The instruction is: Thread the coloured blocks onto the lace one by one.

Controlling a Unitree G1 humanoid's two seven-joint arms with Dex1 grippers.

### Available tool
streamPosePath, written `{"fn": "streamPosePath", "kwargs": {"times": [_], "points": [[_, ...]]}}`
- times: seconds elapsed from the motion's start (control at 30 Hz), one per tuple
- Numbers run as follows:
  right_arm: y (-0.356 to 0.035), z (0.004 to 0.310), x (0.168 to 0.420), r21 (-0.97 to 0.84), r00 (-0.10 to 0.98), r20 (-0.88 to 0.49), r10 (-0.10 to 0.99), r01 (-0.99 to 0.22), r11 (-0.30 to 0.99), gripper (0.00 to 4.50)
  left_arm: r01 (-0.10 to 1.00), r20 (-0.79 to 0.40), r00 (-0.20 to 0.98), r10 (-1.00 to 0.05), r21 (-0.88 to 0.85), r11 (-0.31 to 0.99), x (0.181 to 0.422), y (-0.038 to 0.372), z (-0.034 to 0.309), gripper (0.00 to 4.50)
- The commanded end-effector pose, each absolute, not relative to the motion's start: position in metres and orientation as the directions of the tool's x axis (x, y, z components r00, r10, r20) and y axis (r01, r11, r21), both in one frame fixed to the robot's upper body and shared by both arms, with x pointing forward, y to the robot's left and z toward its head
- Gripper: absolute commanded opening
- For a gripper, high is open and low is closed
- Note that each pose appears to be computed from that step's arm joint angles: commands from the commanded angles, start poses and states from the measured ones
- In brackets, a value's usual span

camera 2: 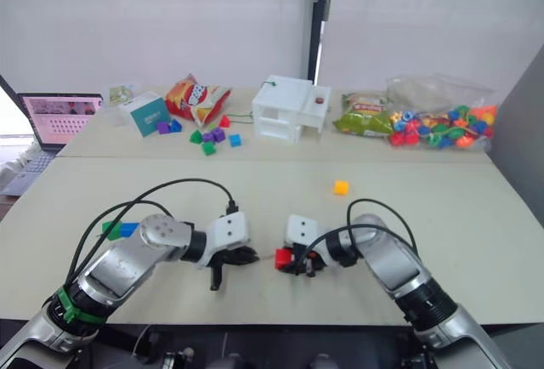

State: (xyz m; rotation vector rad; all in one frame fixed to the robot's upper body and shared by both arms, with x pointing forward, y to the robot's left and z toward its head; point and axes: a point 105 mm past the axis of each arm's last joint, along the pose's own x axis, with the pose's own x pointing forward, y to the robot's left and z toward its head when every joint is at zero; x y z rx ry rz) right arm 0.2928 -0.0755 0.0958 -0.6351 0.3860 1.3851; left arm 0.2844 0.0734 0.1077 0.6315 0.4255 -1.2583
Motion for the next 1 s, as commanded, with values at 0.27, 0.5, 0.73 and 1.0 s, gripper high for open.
{"fn": "streamPosePath", "kwargs": {"times": [0.27,0.5,0.73,1.0], "points": [[-0.07,0.102,0.289,-0.206,0.164,-0.585,0.794,-0.977,0.051,1.18,0.971,-0.62,0.224,-0.752,0.21,0.117,0.278,0.061,0.114,0.0],[-0.069,0.103,0.286,-0.203,0.164,-0.584,0.795,-0.978,0.053,1.18,0.975,-0.614,0.201,-0.763,0.203,0.093,0.278,0.052,0.114,0.0],[-0.068,0.103,0.283,-0.199,0.162,-0.586,0.794,-0.979,0.052,1.18,0.976,-0.593,0.17,-0.787,0.214,0.049,0.279,0.038,0.118,0.0],[-0.068,0.102,0.284,-0.195,0.172,-0.586,0.792,-0.978,0.068,1.18,0.978,-0.562,0.127,-0.817,0.208,0.009,0.278,0.028,0.123,0.0]]}}
